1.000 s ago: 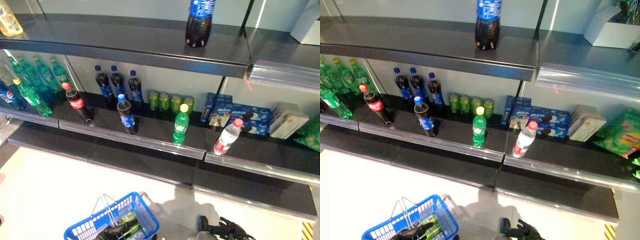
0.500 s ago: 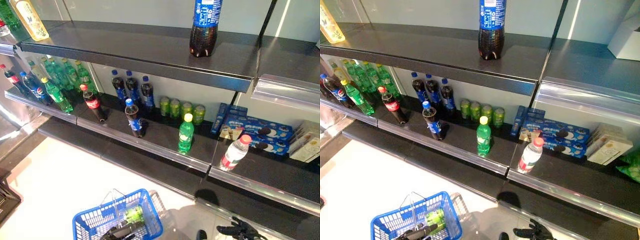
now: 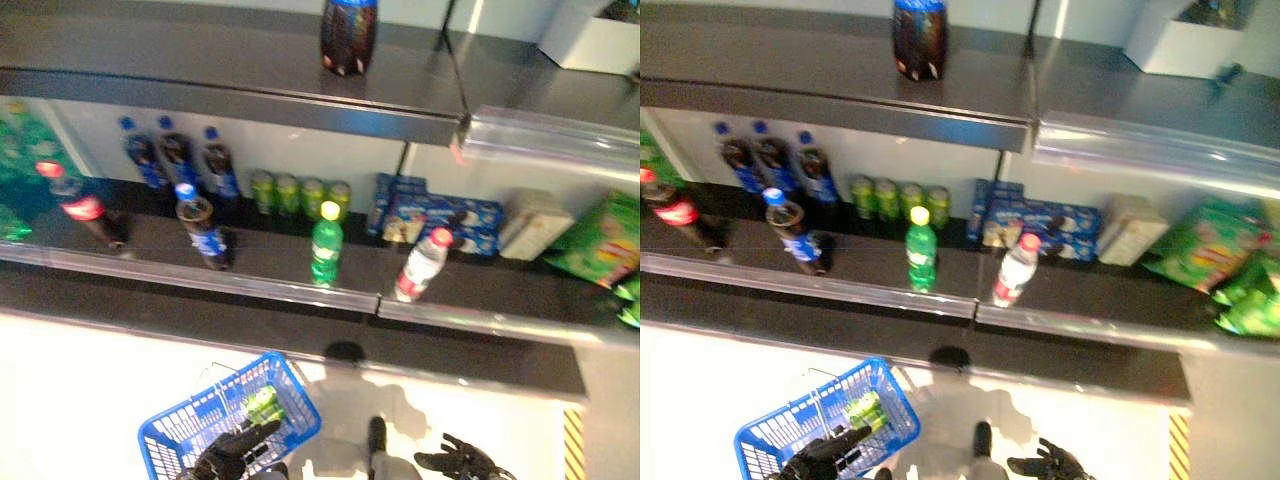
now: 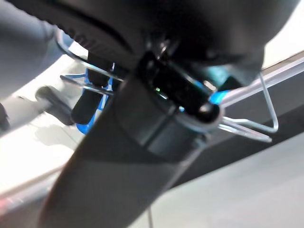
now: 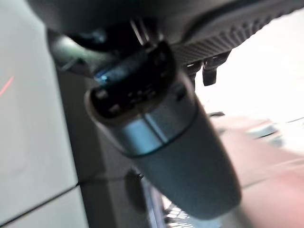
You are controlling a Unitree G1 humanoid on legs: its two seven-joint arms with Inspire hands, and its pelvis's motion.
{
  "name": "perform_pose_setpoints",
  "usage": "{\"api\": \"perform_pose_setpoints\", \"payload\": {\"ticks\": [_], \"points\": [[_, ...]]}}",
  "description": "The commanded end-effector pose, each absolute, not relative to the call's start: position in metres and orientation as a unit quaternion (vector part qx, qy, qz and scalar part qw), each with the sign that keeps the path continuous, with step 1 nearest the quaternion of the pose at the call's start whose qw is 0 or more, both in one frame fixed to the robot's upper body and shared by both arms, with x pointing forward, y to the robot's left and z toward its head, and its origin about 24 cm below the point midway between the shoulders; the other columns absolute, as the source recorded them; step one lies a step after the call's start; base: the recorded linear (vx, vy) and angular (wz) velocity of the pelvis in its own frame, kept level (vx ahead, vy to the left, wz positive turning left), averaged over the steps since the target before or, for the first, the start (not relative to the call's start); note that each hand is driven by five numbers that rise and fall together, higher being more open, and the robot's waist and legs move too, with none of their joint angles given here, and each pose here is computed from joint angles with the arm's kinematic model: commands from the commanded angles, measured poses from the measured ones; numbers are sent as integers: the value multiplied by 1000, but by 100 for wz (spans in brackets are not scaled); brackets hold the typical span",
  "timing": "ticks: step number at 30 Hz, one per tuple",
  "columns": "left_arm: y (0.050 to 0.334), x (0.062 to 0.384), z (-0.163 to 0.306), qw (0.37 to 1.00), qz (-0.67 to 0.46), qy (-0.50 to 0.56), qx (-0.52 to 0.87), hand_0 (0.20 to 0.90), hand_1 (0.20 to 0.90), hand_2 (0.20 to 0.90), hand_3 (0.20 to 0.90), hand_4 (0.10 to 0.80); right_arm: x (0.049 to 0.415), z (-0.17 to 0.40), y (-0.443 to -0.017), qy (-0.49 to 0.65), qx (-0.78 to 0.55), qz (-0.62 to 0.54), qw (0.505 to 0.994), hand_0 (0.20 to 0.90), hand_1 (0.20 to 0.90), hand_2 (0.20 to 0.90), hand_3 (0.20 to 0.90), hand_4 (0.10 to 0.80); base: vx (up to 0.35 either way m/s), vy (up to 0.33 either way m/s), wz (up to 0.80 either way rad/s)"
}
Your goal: Pick up the drink and place into the basket.
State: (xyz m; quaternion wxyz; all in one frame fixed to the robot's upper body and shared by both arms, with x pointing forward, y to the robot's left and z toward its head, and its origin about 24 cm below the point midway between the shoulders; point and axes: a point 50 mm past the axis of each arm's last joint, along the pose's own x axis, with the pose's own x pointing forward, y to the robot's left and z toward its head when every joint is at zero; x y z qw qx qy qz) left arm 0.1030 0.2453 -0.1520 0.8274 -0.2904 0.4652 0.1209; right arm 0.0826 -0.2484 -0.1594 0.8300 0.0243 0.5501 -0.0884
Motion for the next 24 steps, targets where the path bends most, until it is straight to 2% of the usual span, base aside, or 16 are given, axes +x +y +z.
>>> {"api": "perform_pose_setpoints", "payload": {"ticks": [1,4,8,21,24], "points": [[255,138,-136,868,103,388,-293,300,300,300,200,100,114,-149,-256,501,2,-84,861,900,900,900,900,800,-146,-242,-48],[252,145,-135,868,97,393,-288,300,300,300,200,100,123,-145,-262,498,-2,-90,862,900,900,900,900,800,-102,-122,-42],[244,149,-136,869,79,395,-286,300,300,300,200,100,117,-143,-272,501,2,-115,858,900,900,900,900,800,-32,-49,1],[249,126,-142,860,78,424,-273,300,300,300,200,100,91,-146,-285,532,-11,-128,837,900,900,900,900,800,59,8,7],[245,151,-134,876,60,391,-277,300,300,300,200,100,112,-139,-287,504,-22,-133,853,900,900,900,900,800,-216,-10,-5]]}}
